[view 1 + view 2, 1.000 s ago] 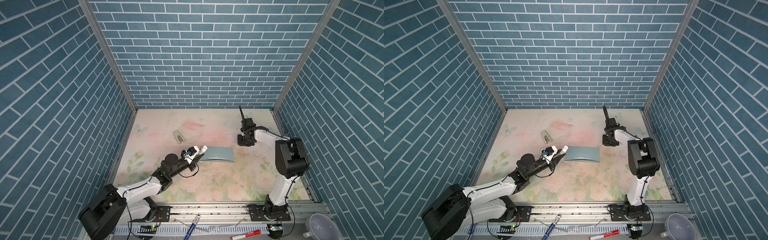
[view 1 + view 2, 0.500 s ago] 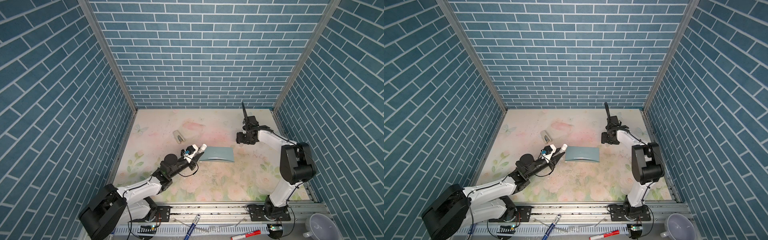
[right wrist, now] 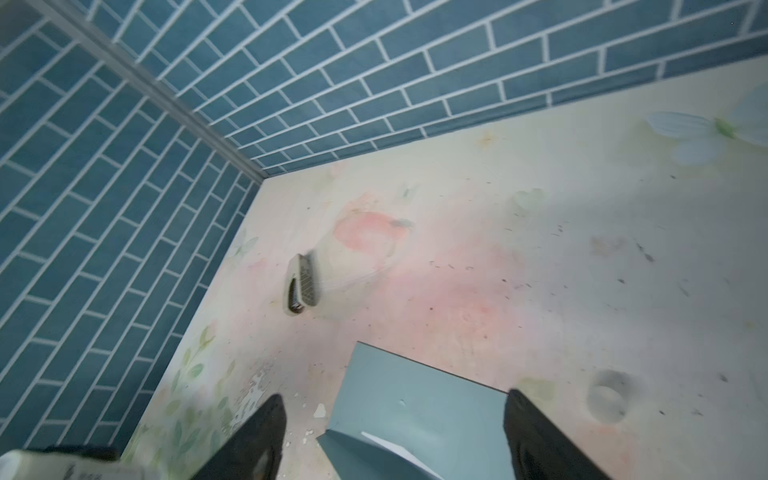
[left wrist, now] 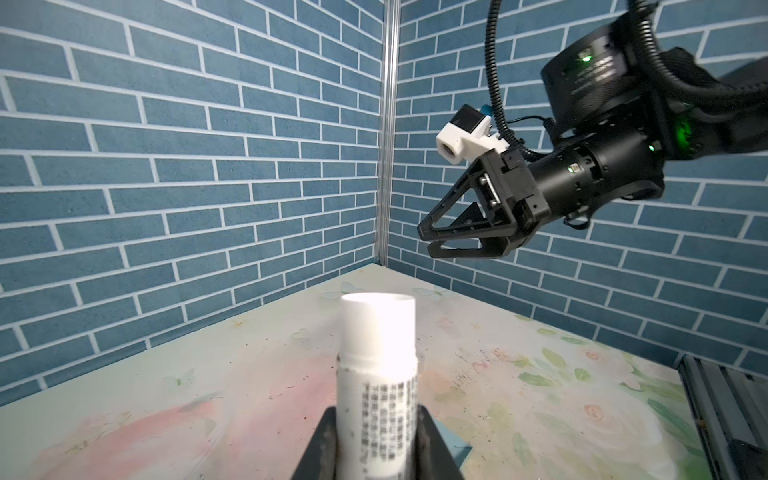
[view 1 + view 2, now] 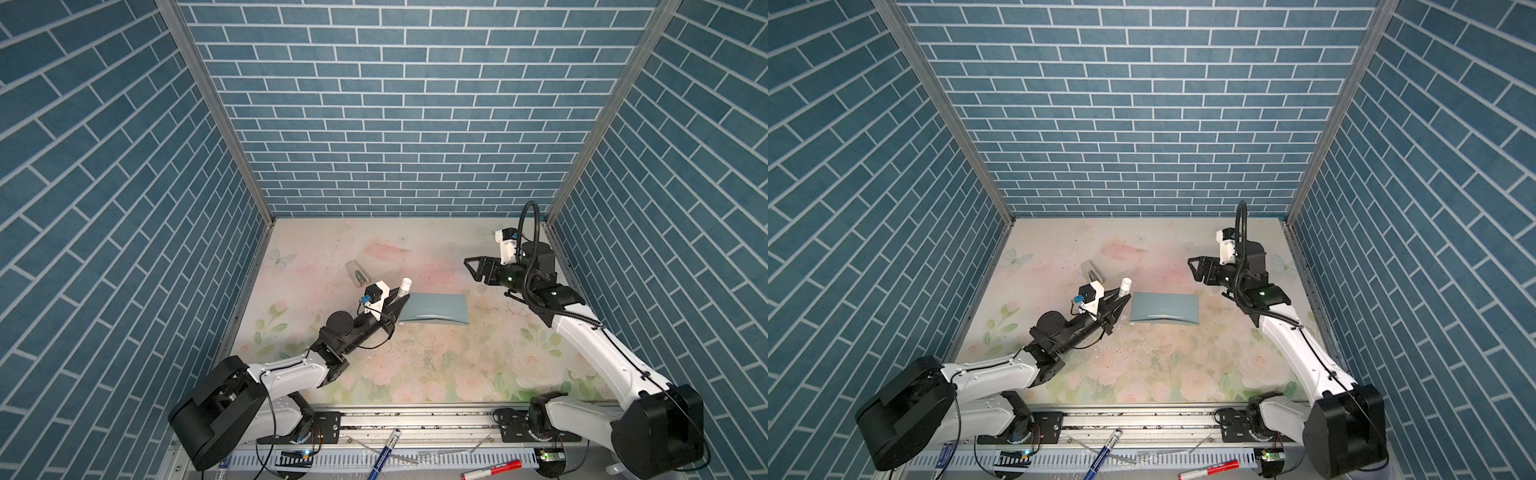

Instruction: Place the letter into the envelope and seal it

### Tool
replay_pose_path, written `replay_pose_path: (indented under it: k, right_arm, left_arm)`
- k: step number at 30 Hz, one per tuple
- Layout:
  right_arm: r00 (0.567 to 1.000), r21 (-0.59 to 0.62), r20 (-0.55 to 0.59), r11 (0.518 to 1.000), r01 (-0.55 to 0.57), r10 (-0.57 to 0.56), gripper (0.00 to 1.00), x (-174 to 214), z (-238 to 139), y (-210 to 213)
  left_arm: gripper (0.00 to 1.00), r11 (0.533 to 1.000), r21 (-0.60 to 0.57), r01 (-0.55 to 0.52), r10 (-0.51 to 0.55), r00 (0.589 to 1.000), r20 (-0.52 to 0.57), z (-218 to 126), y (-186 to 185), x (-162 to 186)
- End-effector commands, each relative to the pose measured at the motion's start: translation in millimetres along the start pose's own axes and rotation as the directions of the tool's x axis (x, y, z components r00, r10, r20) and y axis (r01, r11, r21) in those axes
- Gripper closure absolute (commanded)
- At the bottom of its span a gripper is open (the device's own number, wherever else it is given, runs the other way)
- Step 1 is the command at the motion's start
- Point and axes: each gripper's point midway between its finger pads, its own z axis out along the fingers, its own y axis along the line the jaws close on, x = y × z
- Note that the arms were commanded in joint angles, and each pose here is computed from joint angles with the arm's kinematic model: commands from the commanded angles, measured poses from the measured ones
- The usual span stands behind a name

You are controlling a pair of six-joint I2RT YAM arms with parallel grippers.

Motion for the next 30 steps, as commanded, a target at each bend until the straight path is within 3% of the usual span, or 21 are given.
replay_pose_path:
  k: [1, 5, 10, 16, 30]
  right_arm:
    - [0.990, -0.192, 0.123, 0.977, 0.094, -0.071, 0.19, -18, -12, 65]
    - [0.983, -0.308, 0.143, 0.938, 0.159, -0.119, 0.21, -15, -7, 112]
    - [0.975, -0.370, 0.138, 0.904, 0.213, -0.173, 0.23, -4, 5, 142]
    - [0.969, -0.405, 0.112, 0.881, 0.245, -0.218, 0.28, 9, 16, 159]
    - [0.960, -0.493, 0.115, 0.824, 0.278, -0.256, 0.29, 21, 16, 189]
  left_arm:
    - [1.00, 0.998, -0.008, 0.059, -0.058, 0.992, 0.110, 1, 0, -23]
    - [1.00, 0.996, 0.003, 0.089, -0.089, 0.987, 0.135, 6, -4, -26]
    - [1.00, 0.993, 0.013, 0.117, -0.117, 0.981, 0.153, 10, -7, -27]
    - [1.00, 0.992, 0.010, 0.127, -0.127, 0.980, 0.155, 11, -7, -28]
    - [1.00, 0.992, 0.009, 0.128, -0.128, 0.981, 0.145, 13, -8, -26]
